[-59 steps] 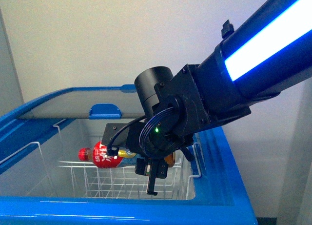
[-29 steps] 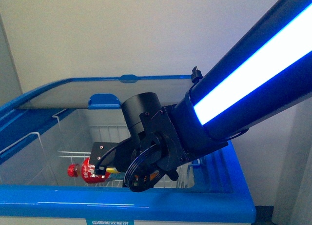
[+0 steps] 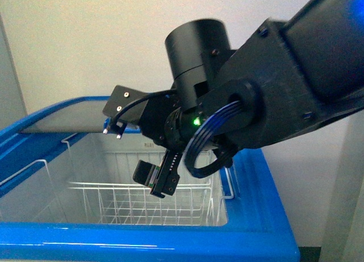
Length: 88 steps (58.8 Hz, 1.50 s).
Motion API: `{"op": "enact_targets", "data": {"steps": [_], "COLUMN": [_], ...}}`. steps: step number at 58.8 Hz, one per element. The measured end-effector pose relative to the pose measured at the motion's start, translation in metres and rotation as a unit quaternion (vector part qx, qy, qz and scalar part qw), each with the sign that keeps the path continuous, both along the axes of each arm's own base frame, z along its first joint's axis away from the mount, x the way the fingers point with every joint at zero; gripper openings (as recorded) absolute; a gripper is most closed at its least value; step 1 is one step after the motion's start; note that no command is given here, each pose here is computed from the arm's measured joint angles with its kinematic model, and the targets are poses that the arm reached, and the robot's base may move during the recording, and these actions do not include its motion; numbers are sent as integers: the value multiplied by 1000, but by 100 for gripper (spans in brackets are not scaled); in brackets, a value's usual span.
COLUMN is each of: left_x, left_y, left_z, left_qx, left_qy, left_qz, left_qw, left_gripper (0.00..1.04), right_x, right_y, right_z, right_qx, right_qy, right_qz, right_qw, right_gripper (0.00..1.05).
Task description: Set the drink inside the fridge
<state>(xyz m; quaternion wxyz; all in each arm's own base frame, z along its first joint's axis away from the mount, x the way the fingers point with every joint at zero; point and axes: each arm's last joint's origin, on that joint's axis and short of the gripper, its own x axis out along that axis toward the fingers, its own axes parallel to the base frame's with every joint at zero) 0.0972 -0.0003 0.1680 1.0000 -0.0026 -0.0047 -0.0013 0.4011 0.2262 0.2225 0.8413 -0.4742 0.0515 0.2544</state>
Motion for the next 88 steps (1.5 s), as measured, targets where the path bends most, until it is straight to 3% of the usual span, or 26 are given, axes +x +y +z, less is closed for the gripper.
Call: {"op": "enact_targets", "data": {"steps": [8, 13, 17, 23, 31, 38, 41, 44, 51, 53, 76, 88], "left_x": [0, 0, 0, 0, 0, 0, 0, 0, 0, 0, 0, 0], "left_y": [0, 0, 0, 0, 0, 0, 0, 0, 0, 0, 0, 0], "left_z": [0, 0, 0, 0, 0, 0, 0, 0, 0, 0, 0, 0], "left_qx": [0, 0, 0, 0, 0, 0, 0, 0, 0, 0, 0, 0], "left_qy": [0, 0, 0, 0, 0, 0, 0, 0, 0, 0, 0, 0], "left_qz": [0, 0, 0, 0, 0, 0, 0, 0, 0, 0, 0, 0], "left_qw": [1000, 1000, 1000, 1000, 1000, 1000, 1000, 1000, 1000, 1000, 1000, 1000], "left_gripper": [97, 97, 97, 97, 97, 97, 97, 97, 97, 97, 97, 97], "right_x": [-24, -42, -60, -95, -140, -185, -193, -200, -211, -217, -246, -267], "right_y": [-22, -53, -93, -157, -197, -209, -211, -215, -216, -220, -226, -226], "right_z": [26, 55, 80, 85, 69, 52, 49, 50, 41, 30, -14, -37], "right_qx": [69, 153, 239, 331, 372, 401, 416, 462, 490, 487, 476, 475], "right_qy": [-3, -12, -38, -62, -66, -59, -59, -61, -63, -50, -47, -49], "right_qz": [-26, -95, -210, -385, -485, -510, -500, -413, -286, -250, -257, -256], "right_qw": [997, 984, 947, 859, 789, 759, 757, 783, 821, 835, 840, 841], "right_gripper": [97, 97, 97, 97, 97, 97, 96, 89, 73, 64, 5, 3]}}
